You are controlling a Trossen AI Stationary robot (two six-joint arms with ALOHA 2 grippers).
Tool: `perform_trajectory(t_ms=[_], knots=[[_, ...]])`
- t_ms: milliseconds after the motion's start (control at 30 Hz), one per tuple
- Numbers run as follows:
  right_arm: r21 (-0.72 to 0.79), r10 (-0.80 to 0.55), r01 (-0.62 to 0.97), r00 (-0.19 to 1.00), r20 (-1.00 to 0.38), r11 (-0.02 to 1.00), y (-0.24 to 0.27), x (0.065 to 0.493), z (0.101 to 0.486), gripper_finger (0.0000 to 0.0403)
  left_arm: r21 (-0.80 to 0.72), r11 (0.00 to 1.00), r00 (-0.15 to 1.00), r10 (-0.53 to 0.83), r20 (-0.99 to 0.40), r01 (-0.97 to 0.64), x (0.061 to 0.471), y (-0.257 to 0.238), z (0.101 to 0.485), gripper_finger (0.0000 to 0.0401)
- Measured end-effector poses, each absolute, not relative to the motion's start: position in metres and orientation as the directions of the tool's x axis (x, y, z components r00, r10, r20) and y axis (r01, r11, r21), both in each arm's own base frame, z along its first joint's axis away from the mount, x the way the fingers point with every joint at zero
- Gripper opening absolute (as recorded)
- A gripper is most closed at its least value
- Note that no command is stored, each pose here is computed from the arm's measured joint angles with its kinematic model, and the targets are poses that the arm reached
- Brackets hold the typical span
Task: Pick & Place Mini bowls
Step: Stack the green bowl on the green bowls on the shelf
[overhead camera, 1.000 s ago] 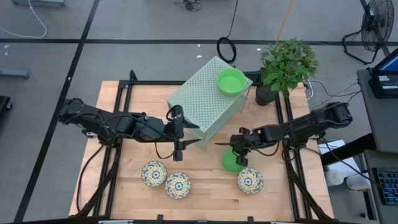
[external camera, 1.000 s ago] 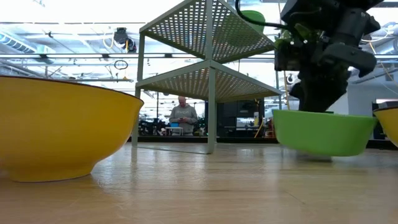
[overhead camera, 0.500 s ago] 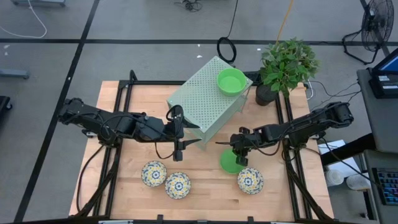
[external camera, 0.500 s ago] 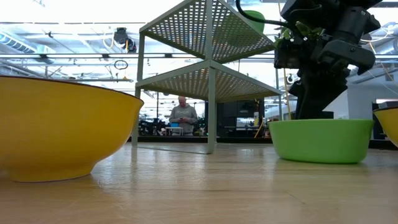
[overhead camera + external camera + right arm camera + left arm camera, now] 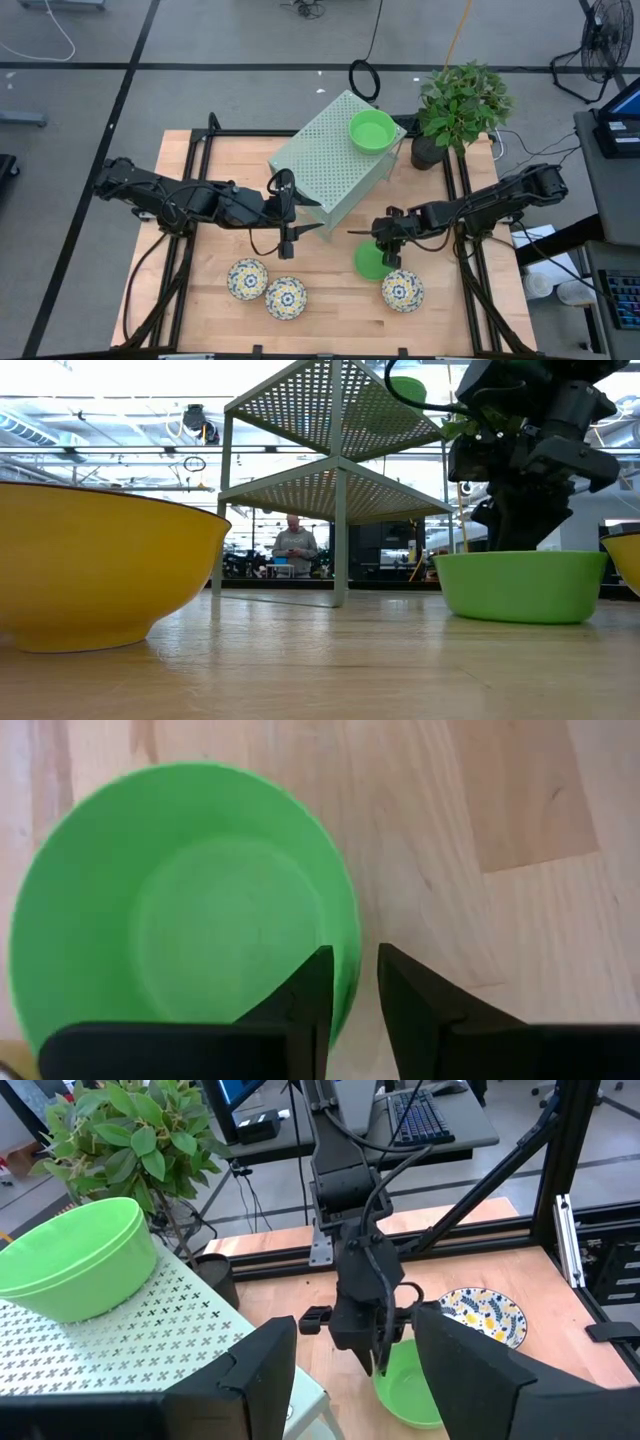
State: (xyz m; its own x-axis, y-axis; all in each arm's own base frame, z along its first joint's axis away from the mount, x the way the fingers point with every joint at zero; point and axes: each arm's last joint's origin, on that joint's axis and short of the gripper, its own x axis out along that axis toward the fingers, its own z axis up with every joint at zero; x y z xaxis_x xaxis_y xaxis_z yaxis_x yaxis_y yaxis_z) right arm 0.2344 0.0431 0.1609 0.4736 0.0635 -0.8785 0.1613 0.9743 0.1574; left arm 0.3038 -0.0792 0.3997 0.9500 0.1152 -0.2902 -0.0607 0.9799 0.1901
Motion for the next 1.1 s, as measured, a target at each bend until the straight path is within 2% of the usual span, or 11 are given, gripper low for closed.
perform_trajectory(t_ms=[200,400,767,1000,1100], knots=[[0.161,0.066,0.155,0.489,-0.87,0.975,0.043,0.235,0.161,0.0064,0.19,0.98,0.95,0.115,-0.29,-0.061,0.304,-0.079,0.4,0.0209],[0.141,0.064,0.128,0.479,-0.876,0.982,0.043,0.234,0.161,0.0007,0.19,0.98,0.95,0.115,-0.29,-0.061,0.304,-0.079,0.4,0.0209],[0.132,0.069,0.09,0.504,-0.861,0.987,0.043,0.235,0.165,0.0001,0.19,0.98,0.95,0.115,-0.29,-0.061,0.304,-0.079,0.4,0.0209],[0.157,0.092,0.055,0.606,-0.79,0.986,0.043,0.233,0.196,0.0001,0.19,0.98,0.95,0.115,-0.29,-0.061,0.304,-0.079,0.4,0.0209],[0.207,0.149,0.014,0.648,-0.747,0.978,0.043,0.228,0.213,0.0,0.19,0.98,0.95,0.115,-0.29,-0.061,0.304,-0.079,0.4,0.0209]])
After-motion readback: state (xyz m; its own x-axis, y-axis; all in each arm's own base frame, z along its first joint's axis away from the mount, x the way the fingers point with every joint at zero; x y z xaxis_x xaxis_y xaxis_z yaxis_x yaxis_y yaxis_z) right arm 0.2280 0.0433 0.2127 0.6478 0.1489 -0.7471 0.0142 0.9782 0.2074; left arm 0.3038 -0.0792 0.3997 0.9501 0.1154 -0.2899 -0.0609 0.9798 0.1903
